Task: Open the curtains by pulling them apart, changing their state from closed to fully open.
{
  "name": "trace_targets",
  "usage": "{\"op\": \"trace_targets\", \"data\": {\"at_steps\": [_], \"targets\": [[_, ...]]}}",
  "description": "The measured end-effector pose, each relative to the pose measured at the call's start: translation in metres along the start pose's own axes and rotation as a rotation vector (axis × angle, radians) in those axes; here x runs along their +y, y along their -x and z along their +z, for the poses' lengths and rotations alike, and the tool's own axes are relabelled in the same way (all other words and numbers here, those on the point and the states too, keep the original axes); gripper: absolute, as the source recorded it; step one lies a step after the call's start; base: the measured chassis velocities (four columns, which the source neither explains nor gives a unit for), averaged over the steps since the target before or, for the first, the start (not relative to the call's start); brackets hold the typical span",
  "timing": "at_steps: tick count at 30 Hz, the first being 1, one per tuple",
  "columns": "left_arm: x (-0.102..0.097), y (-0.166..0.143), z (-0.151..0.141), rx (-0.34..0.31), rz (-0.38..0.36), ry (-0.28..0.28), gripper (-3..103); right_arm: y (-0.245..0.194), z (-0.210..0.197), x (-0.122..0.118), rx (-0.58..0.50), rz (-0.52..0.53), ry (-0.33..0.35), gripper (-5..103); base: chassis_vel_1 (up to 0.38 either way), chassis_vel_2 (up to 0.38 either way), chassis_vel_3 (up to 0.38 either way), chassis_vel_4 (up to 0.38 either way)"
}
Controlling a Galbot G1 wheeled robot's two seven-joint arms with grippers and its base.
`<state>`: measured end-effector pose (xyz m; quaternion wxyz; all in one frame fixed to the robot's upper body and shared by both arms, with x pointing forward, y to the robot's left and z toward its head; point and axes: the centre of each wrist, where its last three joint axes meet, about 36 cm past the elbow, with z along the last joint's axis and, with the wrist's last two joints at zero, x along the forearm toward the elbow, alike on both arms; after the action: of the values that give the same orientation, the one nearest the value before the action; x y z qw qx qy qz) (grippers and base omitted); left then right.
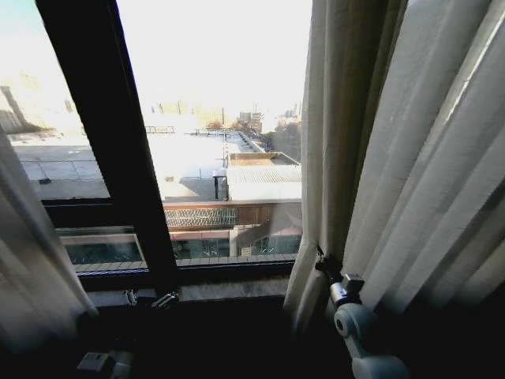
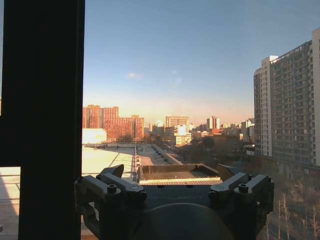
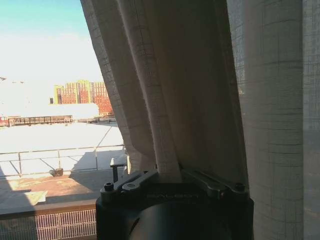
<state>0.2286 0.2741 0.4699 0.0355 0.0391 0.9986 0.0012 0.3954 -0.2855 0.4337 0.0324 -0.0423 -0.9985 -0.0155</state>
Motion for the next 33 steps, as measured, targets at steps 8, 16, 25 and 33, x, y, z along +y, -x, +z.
{"op": "trace_targets", "data": {"at_steps": [8, 16, 25, 33], "targets": [[0.0001, -0.0006, -0.0009, -0.001, -0.001, 0.001, 100, 0.0000, -0.0001, -0.0004, -0.001, 0.001, 0.000, 0, -0.365, -0.349, 0.355, 0.354], [-0.0002, -0.0022, -0.0008, -0.001, -0.003, 0.001, 100, -0.0006, -0.0005, -0.0004, -0.002, 0.001, -0.001, 0, -0.362, -0.356, 0.353, 0.361], [-0.0002, -0.0024, -0.0011, -0.002, -0.003, 0.001, 100, -0.0006, -0.0007, -0.0011, -0.002, 0.003, -0.001, 0, -0.355, -0.361, 0.347, 0.350], [0.0003, -0.0022, -0.0003, -0.001, -0.004, 0.001, 100, 0.0006, 0.0007, -0.0012, -0.001, 0.002, 0.000, 0, -0.345, -0.352, 0.345, 0.343]]}}
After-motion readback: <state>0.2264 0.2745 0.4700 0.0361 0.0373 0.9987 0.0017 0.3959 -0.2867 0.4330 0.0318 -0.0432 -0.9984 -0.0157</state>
